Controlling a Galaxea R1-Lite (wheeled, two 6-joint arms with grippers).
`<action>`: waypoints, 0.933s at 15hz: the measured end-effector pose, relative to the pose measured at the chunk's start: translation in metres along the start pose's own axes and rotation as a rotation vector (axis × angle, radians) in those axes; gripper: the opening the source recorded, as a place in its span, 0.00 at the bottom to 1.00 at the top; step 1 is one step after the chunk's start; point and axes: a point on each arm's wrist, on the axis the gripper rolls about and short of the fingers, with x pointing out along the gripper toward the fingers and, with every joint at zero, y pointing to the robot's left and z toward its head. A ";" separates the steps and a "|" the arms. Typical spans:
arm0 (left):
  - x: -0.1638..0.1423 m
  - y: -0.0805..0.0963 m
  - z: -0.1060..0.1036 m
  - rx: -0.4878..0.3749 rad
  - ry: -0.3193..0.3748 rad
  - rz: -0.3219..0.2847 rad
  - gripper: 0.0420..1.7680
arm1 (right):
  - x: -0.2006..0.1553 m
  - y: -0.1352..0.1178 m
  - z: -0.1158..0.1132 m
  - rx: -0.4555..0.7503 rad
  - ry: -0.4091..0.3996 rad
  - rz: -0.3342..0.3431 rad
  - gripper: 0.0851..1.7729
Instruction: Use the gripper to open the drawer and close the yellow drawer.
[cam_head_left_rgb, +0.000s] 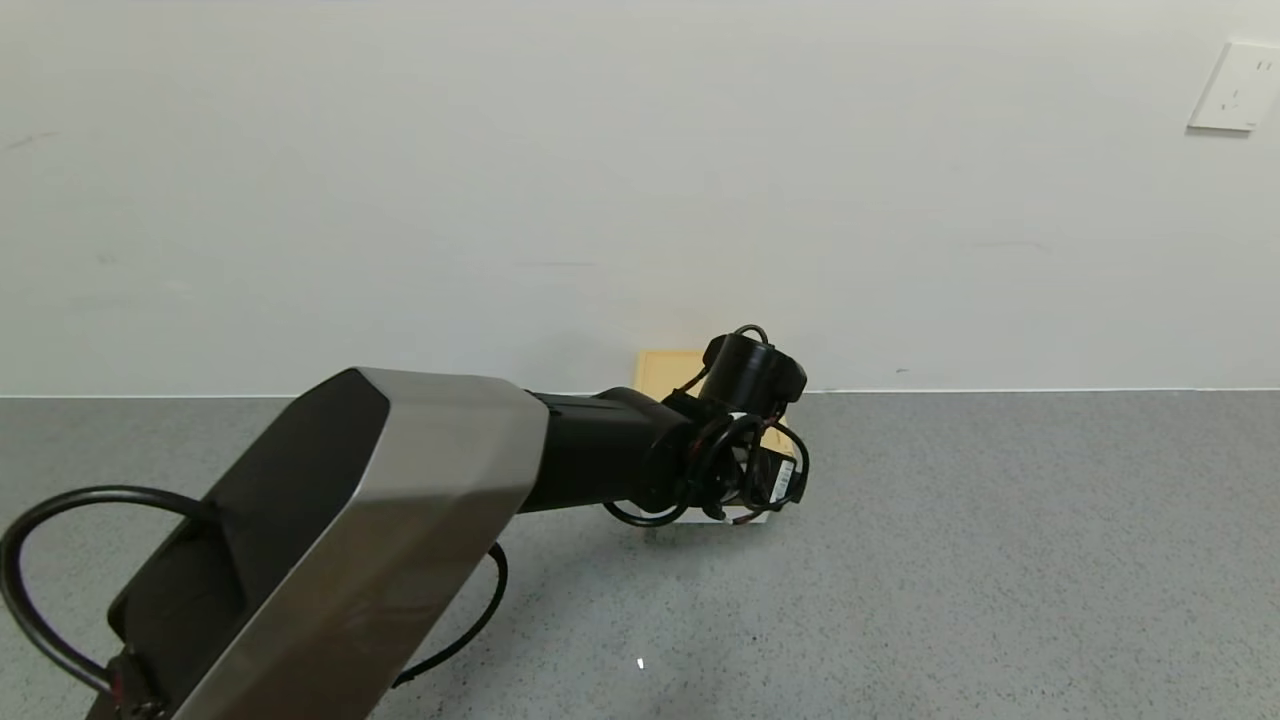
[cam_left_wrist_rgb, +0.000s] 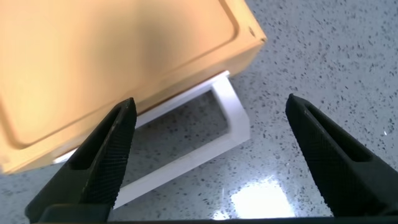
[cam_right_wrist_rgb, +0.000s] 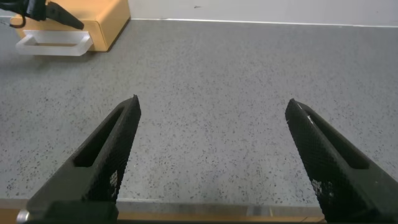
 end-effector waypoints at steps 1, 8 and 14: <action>-0.006 0.002 0.004 -0.003 -0.008 0.000 0.98 | 0.000 0.000 0.000 0.000 0.000 0.000 0.96; -0.080 0.019 0.032 -0.030 -0.107 -0.010 0.98 | 0.000 0.000 0.001 0.000 -0.011 -0.001 0.96; -0.163 0.062 0.028 -0.072 -0.155 0.039 0.98 | 0.000 0.000 0.000 0.000 -0.009 -0.001 0.96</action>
